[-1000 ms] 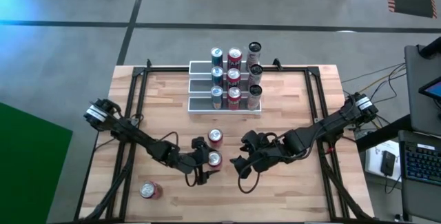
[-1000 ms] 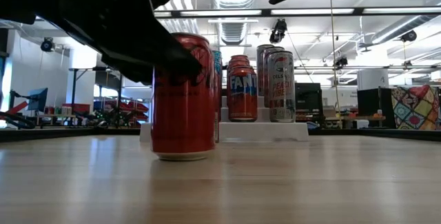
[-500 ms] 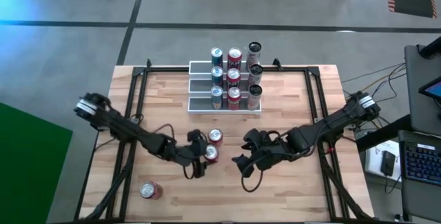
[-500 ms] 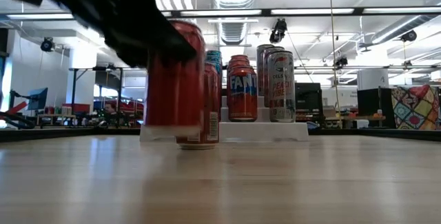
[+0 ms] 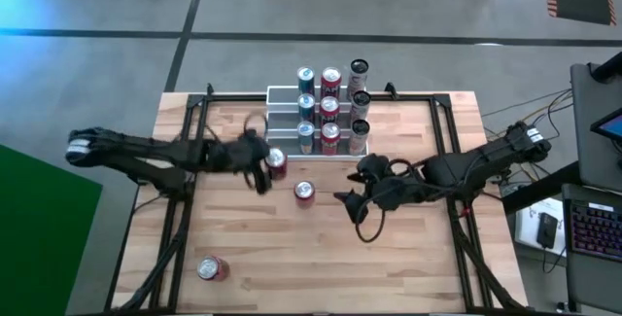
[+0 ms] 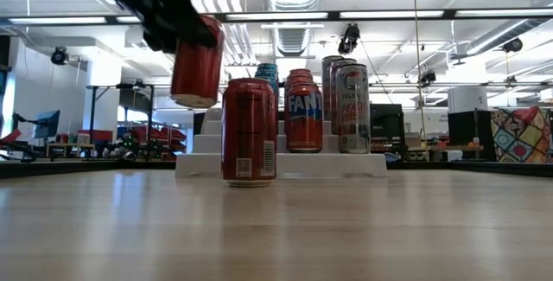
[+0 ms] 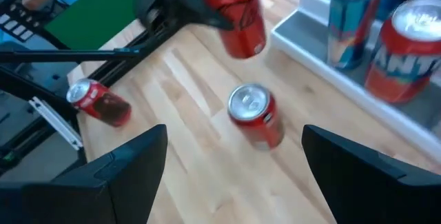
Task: Place canned beverage on shelf
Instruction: Put the center red soda can on the top tier of the shelf
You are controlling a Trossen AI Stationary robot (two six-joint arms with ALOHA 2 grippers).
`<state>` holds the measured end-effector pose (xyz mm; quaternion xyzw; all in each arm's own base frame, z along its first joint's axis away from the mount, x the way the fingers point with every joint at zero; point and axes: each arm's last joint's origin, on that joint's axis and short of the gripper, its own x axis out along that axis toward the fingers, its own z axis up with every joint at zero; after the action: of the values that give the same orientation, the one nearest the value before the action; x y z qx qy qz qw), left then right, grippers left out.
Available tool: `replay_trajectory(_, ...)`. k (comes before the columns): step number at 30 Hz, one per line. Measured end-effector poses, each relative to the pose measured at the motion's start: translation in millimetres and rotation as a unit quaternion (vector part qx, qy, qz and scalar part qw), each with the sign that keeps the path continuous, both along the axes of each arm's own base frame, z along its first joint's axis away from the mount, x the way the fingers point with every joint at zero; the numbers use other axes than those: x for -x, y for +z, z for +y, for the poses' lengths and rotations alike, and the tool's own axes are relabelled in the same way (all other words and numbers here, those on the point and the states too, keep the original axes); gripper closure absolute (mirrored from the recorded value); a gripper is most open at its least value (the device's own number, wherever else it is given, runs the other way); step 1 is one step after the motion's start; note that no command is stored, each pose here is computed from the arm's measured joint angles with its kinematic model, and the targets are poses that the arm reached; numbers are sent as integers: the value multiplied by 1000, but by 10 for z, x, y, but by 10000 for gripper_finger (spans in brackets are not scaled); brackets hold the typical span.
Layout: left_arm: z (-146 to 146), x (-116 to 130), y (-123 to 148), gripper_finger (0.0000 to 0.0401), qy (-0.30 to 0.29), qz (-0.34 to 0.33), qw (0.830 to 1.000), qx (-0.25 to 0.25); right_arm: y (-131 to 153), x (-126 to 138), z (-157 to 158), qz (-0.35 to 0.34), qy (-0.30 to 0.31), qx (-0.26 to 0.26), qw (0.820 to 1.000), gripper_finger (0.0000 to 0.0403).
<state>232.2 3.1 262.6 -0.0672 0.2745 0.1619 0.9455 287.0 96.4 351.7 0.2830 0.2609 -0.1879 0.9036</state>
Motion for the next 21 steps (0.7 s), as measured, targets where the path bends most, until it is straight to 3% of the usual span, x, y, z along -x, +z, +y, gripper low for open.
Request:
replay_trajectory(10, 897, 143, 140, 107, 64, -10, 998, -10, 102, 233, -274, 44, -14, 26, 999, 78)
replay_trajectory(21, 1579, -41, 135, 106, 83, 23, 996, -26, 229, 365, -716, 55, -27, 45, 997, 78)
